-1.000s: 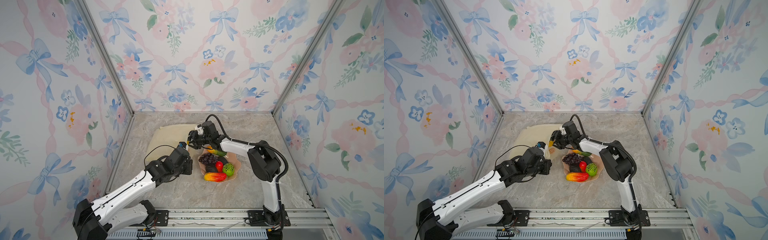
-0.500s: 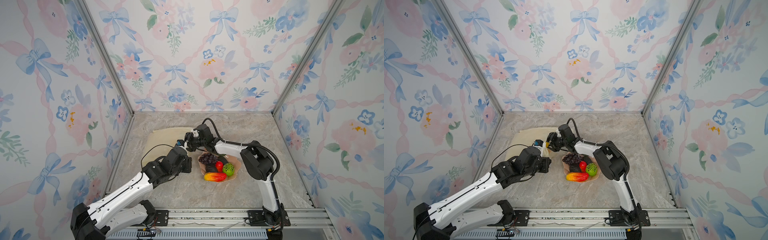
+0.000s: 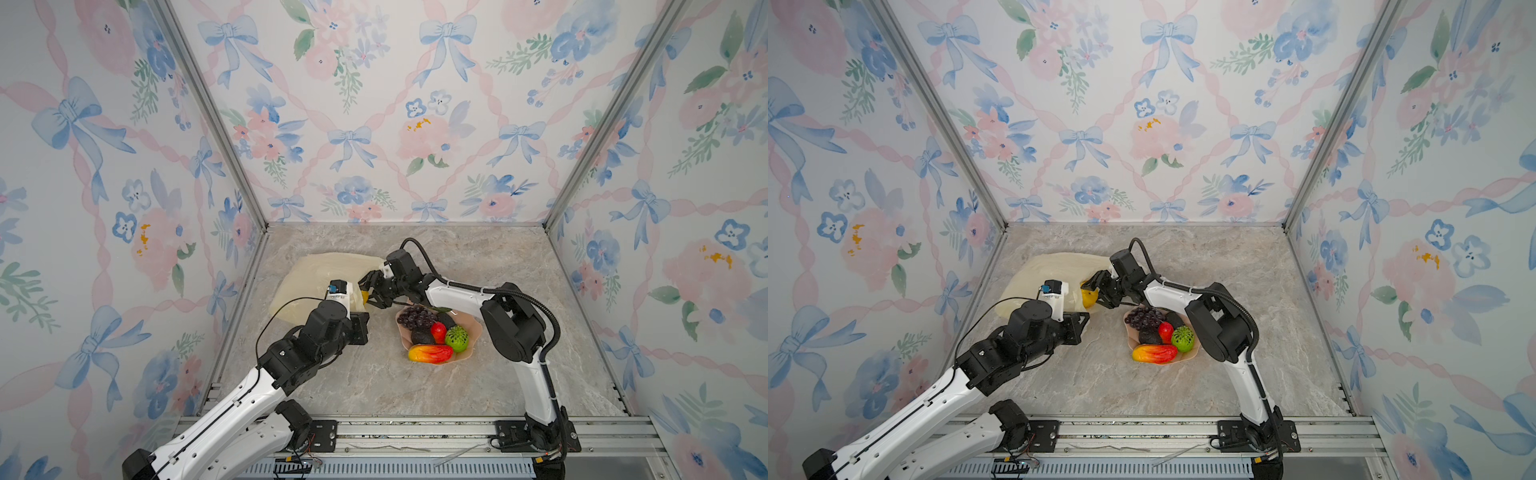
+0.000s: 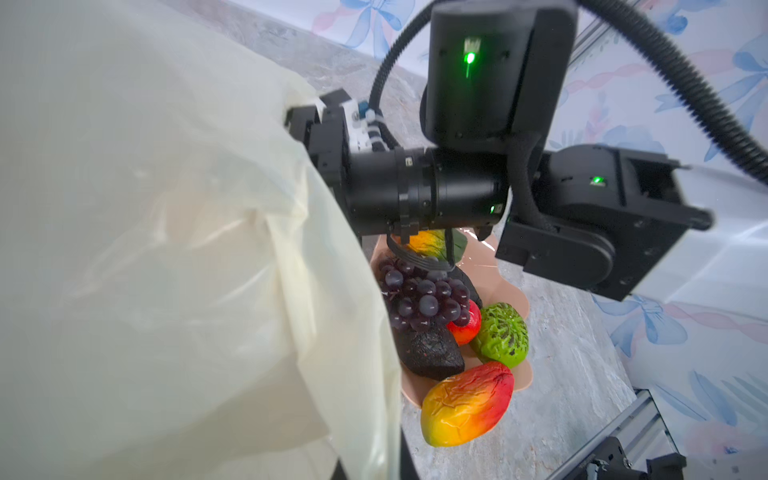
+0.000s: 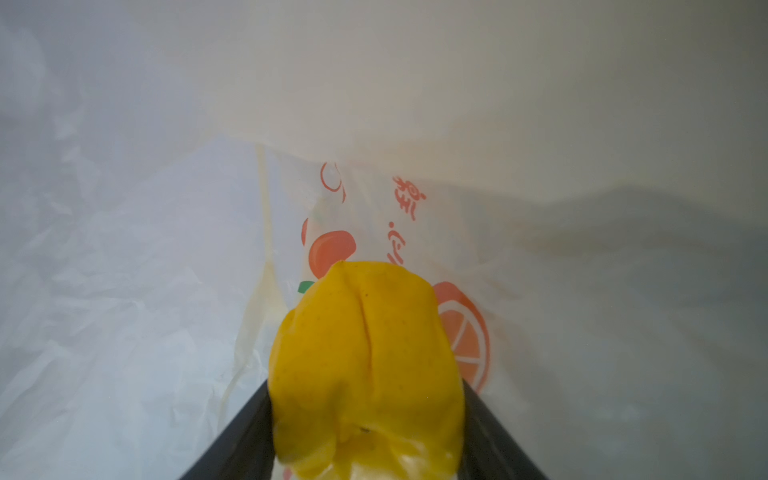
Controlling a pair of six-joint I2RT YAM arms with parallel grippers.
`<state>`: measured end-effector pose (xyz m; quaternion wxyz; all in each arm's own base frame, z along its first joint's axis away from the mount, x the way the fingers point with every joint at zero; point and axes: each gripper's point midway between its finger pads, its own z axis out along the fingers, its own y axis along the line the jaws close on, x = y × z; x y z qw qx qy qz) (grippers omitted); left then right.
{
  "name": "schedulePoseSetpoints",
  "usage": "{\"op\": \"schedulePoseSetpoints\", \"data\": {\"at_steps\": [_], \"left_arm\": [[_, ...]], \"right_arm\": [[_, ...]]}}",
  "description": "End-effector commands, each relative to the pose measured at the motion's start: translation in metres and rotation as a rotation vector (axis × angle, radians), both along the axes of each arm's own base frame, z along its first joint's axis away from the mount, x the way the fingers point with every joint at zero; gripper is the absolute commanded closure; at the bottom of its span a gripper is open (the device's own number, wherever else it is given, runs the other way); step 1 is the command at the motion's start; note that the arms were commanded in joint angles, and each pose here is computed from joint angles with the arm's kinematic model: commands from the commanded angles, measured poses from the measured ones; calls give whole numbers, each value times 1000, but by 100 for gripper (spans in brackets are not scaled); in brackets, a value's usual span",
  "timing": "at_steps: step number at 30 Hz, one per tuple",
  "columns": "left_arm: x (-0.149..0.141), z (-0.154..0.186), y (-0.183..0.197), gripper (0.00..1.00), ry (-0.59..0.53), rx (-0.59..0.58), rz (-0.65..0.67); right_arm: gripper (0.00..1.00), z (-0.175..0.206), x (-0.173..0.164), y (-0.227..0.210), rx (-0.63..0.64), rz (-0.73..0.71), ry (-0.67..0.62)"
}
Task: Place the fruits into the plastic bag
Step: Place the fruit in the plastic bag.
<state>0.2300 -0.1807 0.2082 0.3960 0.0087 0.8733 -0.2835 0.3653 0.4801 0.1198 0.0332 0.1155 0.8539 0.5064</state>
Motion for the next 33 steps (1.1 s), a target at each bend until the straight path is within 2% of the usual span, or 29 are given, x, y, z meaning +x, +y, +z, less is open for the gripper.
{"op": "schedulePoseSetpoints", "data": {"at_steps": [1,9,18,22,26,29,33], "left_arm": [[-5,0,-18,100,-13,-57,-97],[-10,-6,-34,100,-24,-108,-183],[-12,-18,-30,100,-10,-121,-169],[-13,-20,-28,100,-5,-128,-167],[-12,-20,-24,100,-5,-131,-156],[-13,-26,-20,100,13,-116,-143],[-17,-30,-17,100,30,-110,-141]], "right_arm": [[37,4,-9,21,5,43,-17],[36,6,-3,39,40,38,-19],[33,-14,3,48,31,33,8],[23,-5,4,54,71,39,-3],[18,17,2,61,120,79,-53],[13,22,4,55,87,90,-92],[11,21,13,40,46,67,-113]]}}
